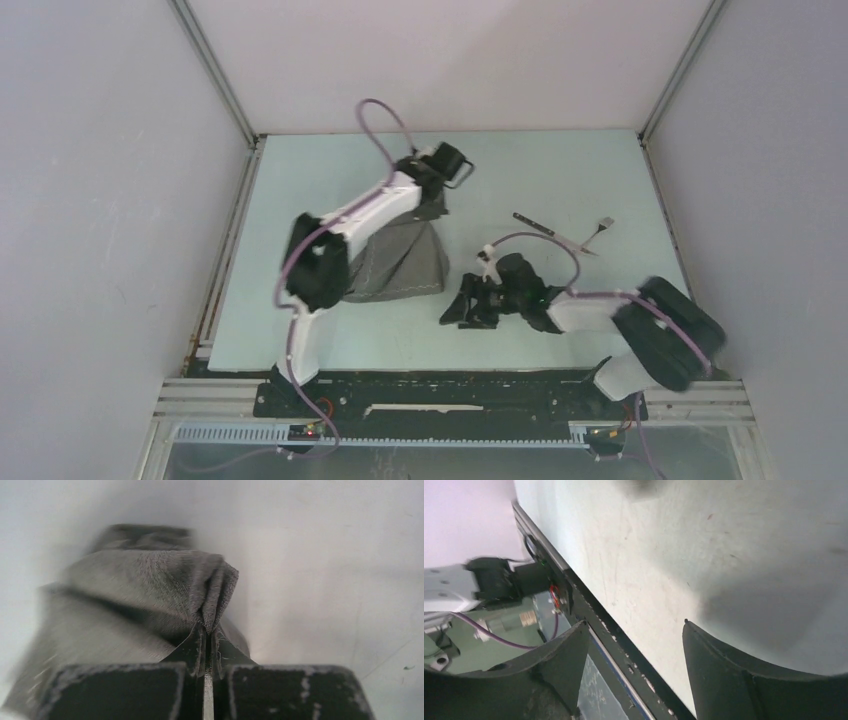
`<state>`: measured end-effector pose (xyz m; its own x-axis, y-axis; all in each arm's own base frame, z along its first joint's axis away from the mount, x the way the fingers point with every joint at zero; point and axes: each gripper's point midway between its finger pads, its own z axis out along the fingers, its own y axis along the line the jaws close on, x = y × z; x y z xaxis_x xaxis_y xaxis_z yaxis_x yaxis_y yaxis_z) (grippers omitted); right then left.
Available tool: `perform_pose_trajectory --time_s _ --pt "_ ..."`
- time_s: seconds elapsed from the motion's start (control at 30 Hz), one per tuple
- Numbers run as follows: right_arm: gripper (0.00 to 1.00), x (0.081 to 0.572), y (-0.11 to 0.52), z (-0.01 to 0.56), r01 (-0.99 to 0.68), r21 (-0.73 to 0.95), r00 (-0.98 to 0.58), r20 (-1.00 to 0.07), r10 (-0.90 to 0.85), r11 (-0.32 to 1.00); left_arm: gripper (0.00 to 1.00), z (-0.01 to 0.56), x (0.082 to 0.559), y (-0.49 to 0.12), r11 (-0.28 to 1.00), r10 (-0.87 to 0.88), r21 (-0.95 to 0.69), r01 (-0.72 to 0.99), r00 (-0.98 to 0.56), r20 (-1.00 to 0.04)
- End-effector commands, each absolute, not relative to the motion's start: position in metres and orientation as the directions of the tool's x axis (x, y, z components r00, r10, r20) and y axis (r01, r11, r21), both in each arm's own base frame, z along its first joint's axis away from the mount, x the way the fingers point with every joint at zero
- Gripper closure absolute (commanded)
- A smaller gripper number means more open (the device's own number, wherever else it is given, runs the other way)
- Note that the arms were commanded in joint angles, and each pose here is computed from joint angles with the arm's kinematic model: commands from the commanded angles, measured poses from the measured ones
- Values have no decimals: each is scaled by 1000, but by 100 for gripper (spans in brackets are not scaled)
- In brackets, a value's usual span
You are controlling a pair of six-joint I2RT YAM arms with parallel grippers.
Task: Fold the napkin into a case and place the utensils inside
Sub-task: Turn over the upper triangle folded napkin at the center of the board, then smooth out the lower triangle-folded napkin at the center of the board.
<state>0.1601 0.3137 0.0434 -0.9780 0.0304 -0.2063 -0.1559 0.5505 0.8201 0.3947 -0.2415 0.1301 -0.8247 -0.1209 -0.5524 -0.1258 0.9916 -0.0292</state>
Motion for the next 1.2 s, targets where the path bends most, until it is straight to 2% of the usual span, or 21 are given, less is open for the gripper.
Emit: perform_pose_trajectory --time_s 0.0,0.1,0.2,0.3,0.33,0.4,0.47,0.5,0.6,0.63,0.7,0.83,0.97,1.0,1.07,1.17 --pt "23 194 273 93 -272 767 -891 -428 148 581 100 141 411 -324 998 -39 -61 -4 -809 -587" --pt "21 203 240 99 -228 732 -863 -458 215 641 100 146 412 -352 997 29 -35 64 -786 -618" --pt "21 214 206 106 -137 719 -833 -456 314 681 91 136 405 -370 989 60 -72 128 -799 -599" --pt "20 225 173 110 -55 687 -773 -489 404 725 92 133 398 -378 982 100 -71 178 -793 -602" --pt "20 231 161 110 -27 674 -755 -497 427 738 88 134 397 -381 977 112 -77 197 -789 -604" --pt "21 237 148 107 5 658 -747 -498 440 753 65 139 393 -391 960 142 -110 256 -788 -599" --pt "21 243 138 105 34 665 -748 -478 460 746 49 156 389 -397 942 172 -130 308 -779 -603" --pt "21 245 137 105 30 680 -755 -465 463 732 44 168 388 -395 938 180 -128 323 -768 -615" --pt "21 252 134 104 24 688 -771 -449 452 725 37 206 375 -384 912 209 -149 381 -747 -631" --pt "20 256 137 101 15 692 -783 -441 438 722 29 213 369 -378 904 219 -158 398 -746 -629" --pt "19 262 146 99 -14 709 -813 -419 405 705 23 226 358 -359 899 218 -166 406 -742 -634" --pt "21 275 169 99 -12 795 -867 -310 389 607 22 209 360 -306 929 141 -193 317 -781 -608" --pt "24 297 179 94 -12 819 -866 -296 404 574 37 165 362 -279 921 59 -297 254 -841 -538" --pt "24 305 180 89 -7 821 -869 -287 403 570 38 154 365 -274 925 42 -301 231 -851 -524" --pt "26 321 180 88 6 840 -875 -258 411 542 31 135 371 -269 929 30 -307 208 -867 -498" --pt "25 345 184 89 -2 848 -880 -254 402 530 29 111 377 -274 925 13 -332 186 -888 -460"
